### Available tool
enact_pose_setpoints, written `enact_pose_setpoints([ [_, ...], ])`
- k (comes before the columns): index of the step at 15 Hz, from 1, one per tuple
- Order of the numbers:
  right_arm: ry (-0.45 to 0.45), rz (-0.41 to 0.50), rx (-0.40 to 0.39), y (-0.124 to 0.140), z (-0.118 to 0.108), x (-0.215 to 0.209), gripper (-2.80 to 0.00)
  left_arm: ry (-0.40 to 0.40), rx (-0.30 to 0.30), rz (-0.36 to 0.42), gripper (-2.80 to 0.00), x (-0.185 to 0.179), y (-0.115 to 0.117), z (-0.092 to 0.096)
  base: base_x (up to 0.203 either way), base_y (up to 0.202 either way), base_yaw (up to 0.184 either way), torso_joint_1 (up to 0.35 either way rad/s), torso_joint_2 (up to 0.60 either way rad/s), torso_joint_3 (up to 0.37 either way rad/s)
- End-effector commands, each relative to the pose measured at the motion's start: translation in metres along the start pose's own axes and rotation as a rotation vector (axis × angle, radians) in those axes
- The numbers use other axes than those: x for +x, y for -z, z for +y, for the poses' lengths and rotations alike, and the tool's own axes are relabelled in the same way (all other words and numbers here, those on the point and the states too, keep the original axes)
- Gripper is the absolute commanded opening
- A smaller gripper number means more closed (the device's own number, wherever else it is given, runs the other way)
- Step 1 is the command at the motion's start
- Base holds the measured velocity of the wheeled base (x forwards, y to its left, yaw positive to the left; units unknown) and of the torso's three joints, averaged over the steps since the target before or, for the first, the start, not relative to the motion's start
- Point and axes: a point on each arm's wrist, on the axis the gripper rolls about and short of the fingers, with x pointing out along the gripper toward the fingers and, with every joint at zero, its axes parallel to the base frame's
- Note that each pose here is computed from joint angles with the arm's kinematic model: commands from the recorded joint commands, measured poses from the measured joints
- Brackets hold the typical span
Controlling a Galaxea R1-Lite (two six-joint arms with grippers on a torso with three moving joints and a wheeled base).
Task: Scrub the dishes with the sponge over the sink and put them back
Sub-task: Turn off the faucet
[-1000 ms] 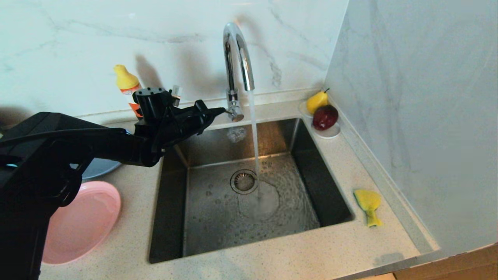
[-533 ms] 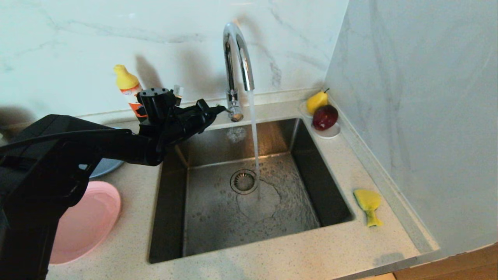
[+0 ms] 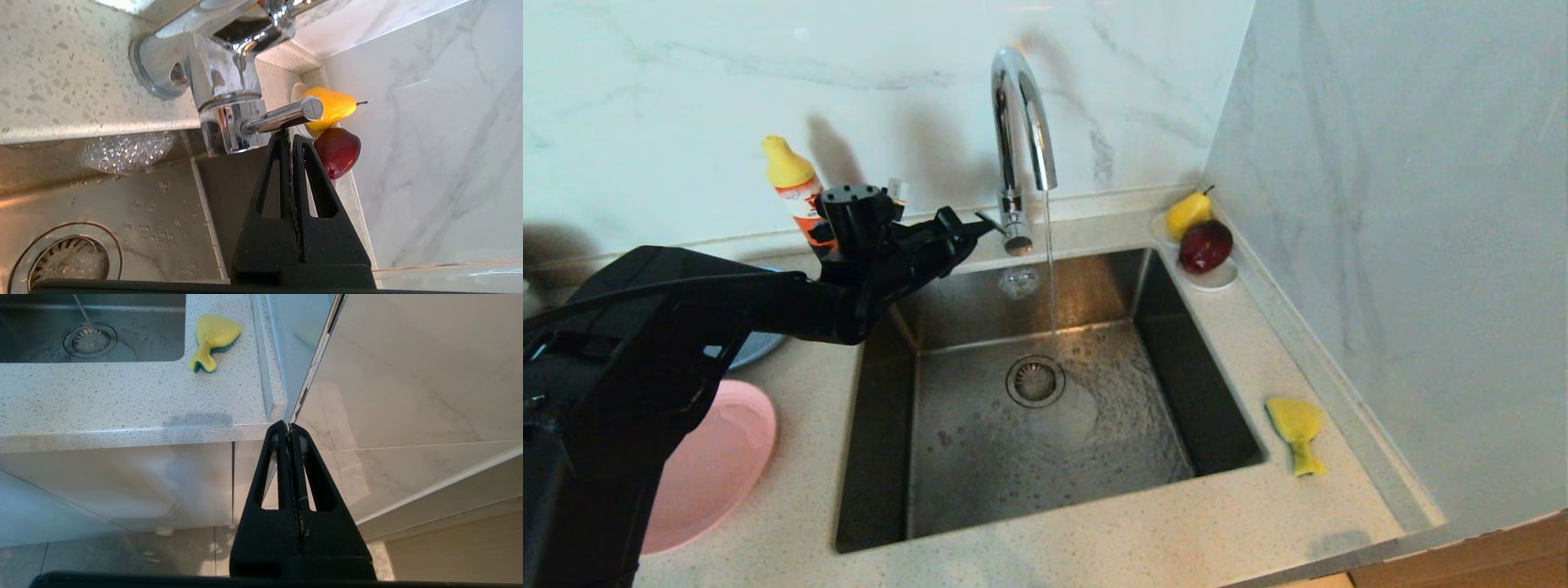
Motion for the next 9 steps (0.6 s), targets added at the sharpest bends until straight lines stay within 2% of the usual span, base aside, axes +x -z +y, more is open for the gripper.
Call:
enact_pose_setpoints([
  [1,-0.001,0.002,-0.001,0.0000,0.0000,0.0001,-2.80,0.014,0.005,-0.010,-2.80,0.0021,-0.0050,-0.0040,0.000,0.000,0.000,0.000,0.00,0.000],
  [9,-0.001,0.002,-0.001,0.0000,0.0000,0.0001,-2.80,-0.025,-0.005,-0.028,-2.80,0.0007,-0.0061,-0.0053,0.000,0.000,0.000,0.000,0.00,0.000],
])
